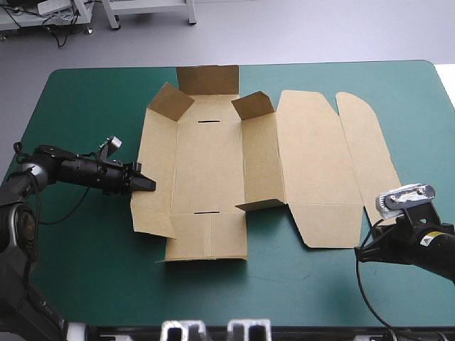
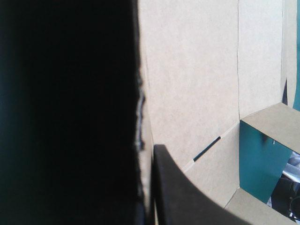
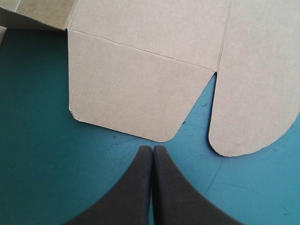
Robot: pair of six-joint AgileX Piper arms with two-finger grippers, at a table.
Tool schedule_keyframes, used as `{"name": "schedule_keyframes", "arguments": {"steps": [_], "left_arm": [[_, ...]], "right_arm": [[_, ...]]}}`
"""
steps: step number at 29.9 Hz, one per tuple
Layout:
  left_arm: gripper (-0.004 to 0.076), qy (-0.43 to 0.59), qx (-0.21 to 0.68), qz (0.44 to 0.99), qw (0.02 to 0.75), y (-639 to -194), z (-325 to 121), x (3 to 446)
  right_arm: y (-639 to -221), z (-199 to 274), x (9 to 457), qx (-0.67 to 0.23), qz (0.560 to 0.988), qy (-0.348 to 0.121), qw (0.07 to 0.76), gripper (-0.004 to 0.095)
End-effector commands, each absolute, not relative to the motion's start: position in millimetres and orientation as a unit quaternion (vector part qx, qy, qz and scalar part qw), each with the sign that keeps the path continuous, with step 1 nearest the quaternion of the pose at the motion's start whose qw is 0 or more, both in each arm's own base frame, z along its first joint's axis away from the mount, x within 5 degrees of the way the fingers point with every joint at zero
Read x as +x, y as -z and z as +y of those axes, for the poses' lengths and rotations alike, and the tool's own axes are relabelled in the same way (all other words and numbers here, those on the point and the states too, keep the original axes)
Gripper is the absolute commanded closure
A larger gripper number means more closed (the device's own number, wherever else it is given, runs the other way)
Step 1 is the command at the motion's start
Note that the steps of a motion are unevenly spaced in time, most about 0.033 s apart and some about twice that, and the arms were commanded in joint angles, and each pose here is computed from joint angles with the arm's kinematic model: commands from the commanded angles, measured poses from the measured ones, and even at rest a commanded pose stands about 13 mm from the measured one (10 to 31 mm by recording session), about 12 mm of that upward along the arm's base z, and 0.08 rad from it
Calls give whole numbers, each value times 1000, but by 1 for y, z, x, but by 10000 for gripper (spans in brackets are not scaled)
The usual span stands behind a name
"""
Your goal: Fold the box
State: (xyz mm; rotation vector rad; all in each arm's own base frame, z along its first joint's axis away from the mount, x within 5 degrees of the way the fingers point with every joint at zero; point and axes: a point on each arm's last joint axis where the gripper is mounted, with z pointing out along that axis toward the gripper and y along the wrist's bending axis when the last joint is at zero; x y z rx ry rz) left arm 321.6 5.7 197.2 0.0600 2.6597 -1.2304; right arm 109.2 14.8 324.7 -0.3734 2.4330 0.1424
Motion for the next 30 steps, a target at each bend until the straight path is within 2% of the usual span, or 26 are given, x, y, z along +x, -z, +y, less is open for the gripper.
{"name": "schedule_keyframes", "arguments": {"steps": [1, 5, 7, 9, 18, 24, 27, 30], "left_arm": [[734, 433, 27, 889, 149, -219, 1, 327], [734, 470, 11, 868, 162, -227, -2, 330], [734, 499, 33, 851, 163, -237, -5, 330], [734, 481, 61, 855, 182, -253, -7, 334], [734, 277, 265, 892, 240, -352, -46, 338], [734, 185, 389, 846, 312, -412, -91, 331], [734, 146, 456, 808, 344, -429, -110, 326], [734, 101, 484, 788, 367, -438, -120, 324]], "right_arm": [[-336, 16, 112, -142, 919, -57, 363, 928], [-336, 16, 112, -142, 919, -57, 363, 928], [-335, 16, 112, -142, 919, -56, 363, 928], [-336, 16, 112, -142, 919, -56, 364, 928], [-340, 15, 116, -120, 910, -54, 392, 928], [-347, 14, 119, -86, 903, -62, 415, 928], [-357, 14, 119, -90, 895, -58, 432, 928], [-371, 14, 119, -89, 882, -57, 459, 928]]}}
